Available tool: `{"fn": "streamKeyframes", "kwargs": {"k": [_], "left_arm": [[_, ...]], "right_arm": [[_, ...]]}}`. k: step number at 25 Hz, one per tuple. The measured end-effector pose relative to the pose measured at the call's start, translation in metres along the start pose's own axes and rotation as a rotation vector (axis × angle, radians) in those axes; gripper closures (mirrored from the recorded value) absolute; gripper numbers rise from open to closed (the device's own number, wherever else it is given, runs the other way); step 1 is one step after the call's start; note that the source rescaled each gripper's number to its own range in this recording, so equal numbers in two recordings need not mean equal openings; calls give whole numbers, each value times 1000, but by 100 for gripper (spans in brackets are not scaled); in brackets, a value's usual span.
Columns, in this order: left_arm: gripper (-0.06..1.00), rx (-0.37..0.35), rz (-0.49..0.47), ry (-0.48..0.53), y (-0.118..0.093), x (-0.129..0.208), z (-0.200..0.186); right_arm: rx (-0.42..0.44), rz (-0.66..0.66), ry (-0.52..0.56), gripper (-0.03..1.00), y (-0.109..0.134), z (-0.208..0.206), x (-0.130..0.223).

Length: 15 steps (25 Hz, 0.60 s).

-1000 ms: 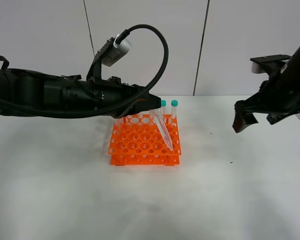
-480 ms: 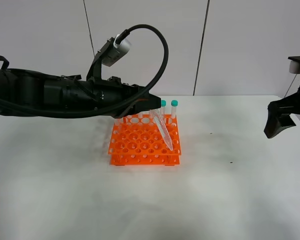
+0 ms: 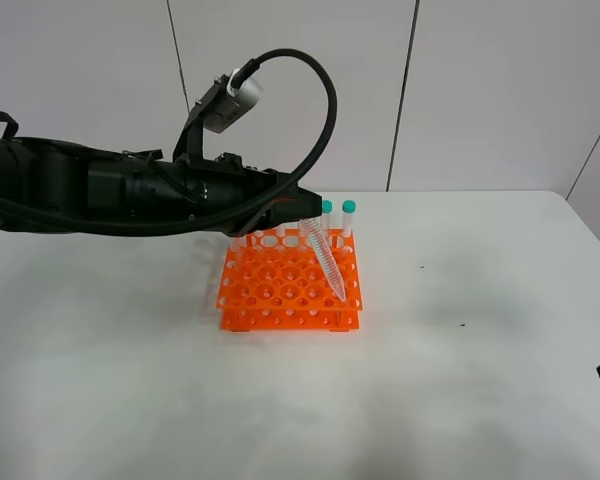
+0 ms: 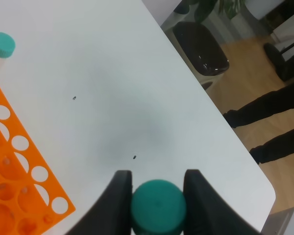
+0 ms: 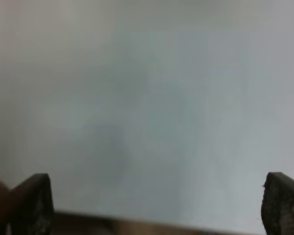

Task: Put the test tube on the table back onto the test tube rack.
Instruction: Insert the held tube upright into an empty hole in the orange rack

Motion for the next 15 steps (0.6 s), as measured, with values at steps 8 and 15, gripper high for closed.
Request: {"fn": "streamKeyframes", "kwargs": {"k": [8,15], "left_arm": [[93,0,0,0,0,0,0],[93,-1,4,2,0,0,0]], "right_arm": [[62,-25,-479,5,8,-43,44],[75,-28,-590,5,10,-54,55]]}}
Point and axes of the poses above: a point on each arm's last joint axis where the gripper is mounted, z pointing out along that axis toward the gripper, y along the wrist's bending axis when the last joint is at zero, x = y × z, the point moved 4 cm from there along z, pointing out along that axis toward the gripper, and after that the axes turned 4 degrees about -z, right-handed, at the moved point
